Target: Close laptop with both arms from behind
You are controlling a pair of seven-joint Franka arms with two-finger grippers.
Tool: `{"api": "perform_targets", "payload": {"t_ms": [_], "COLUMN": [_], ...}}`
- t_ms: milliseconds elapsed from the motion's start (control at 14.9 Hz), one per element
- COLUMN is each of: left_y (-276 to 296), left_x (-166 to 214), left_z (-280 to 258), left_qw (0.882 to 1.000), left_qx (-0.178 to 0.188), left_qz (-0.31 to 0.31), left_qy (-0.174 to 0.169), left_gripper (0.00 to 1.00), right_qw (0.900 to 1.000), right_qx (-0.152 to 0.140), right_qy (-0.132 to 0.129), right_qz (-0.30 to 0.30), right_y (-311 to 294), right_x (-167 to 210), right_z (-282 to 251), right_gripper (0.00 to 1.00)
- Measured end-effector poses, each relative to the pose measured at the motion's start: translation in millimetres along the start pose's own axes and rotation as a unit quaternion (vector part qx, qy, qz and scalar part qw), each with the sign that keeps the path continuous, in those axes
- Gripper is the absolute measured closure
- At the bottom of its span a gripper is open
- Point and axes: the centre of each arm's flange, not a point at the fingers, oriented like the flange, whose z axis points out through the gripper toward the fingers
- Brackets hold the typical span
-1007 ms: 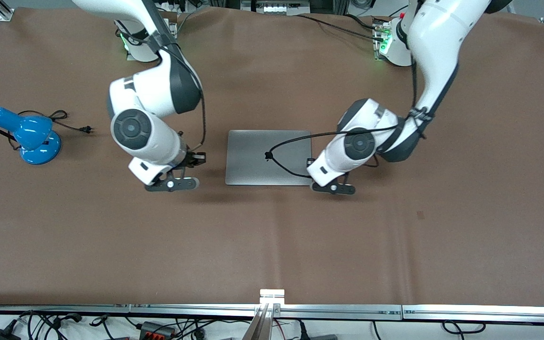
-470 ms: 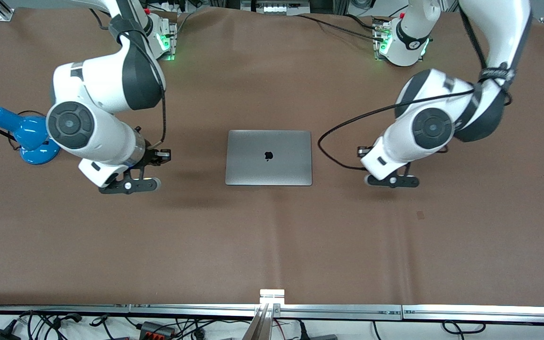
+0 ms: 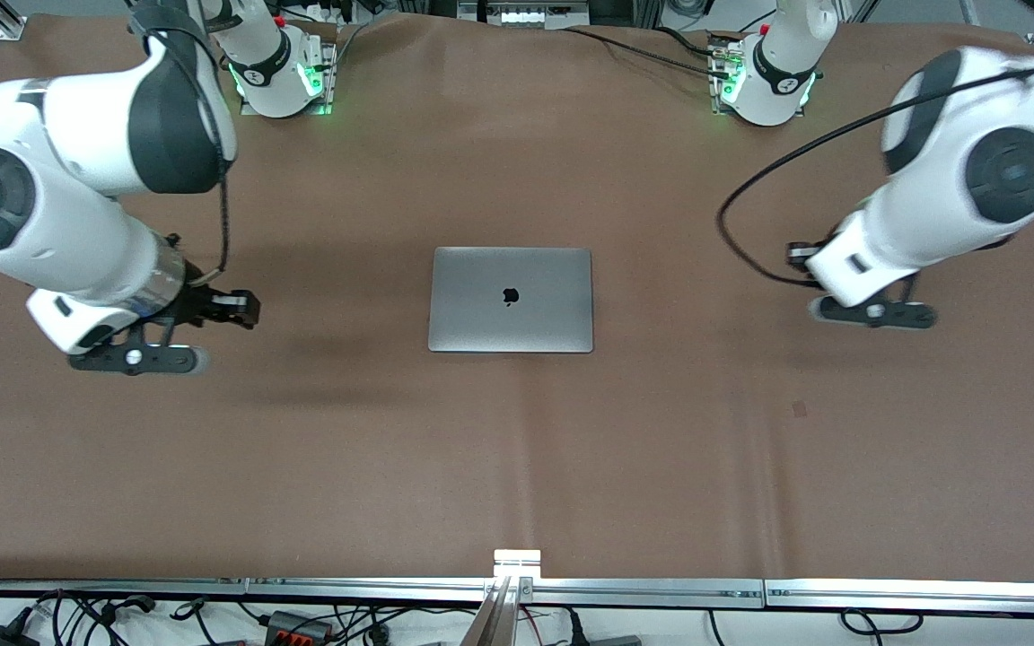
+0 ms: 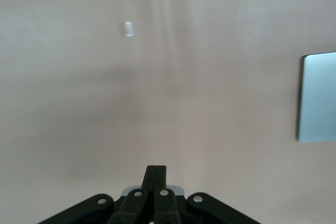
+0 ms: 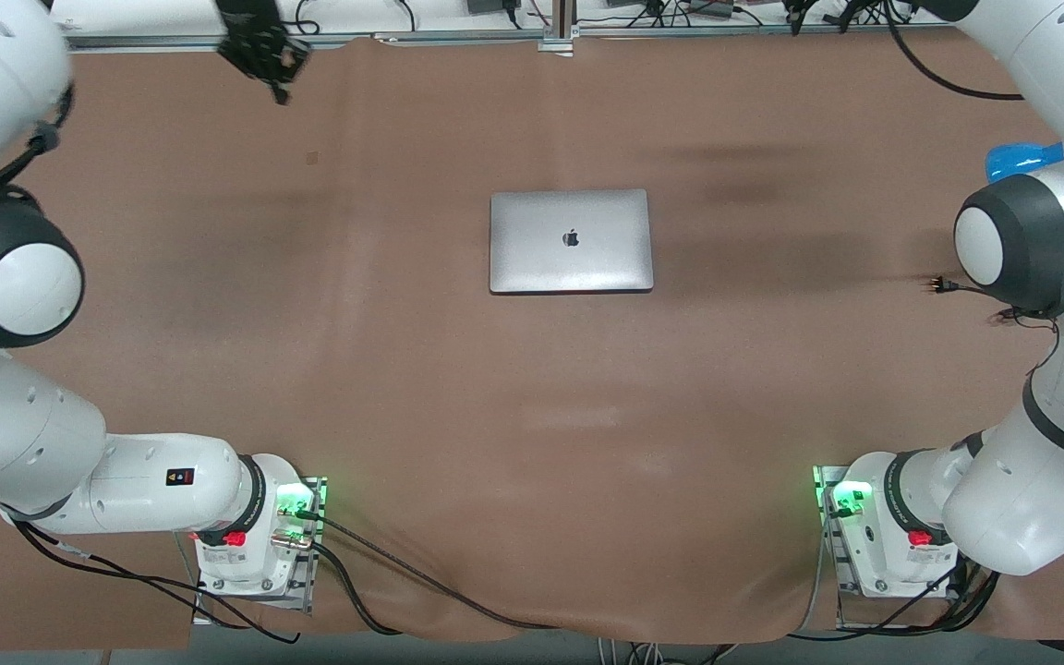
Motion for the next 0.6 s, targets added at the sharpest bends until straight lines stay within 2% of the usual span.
{"api": "perform_targets", "payload": {"t_ms": [67,134,403,604], "left_y": [-19,-36,-77,-77], "left_x": [-10,-21,-39,-45], "left_z": [-10,-18,-31,-31], "left_qw": [1.000,1.000,0.998,0.997], "left_qx": [0.001,-0.002,-0.017,-0.018], "left_qz": [-0.006,-0.017,-0.049,-0.066], "left_qy": [0.002,0.004,0.022,0.044], "left_gripper": [0.93,0.81,0.48,0.20], "right_qw": [1.000,1.000,0.998,0.998], "right_qx": [0.003,0.008,0.047,0.043], "right_qy": [0.010,0.018,0.029,0.035], "right_qz": [0.008,0.013,0.001,-0.004], "right_y": [12,27,111,171], "right_x": [2,4,10,11], "right_z": [-11,-21,-39,-39], "right_gripper": [0.11,0.02,0.00,0.00]}}
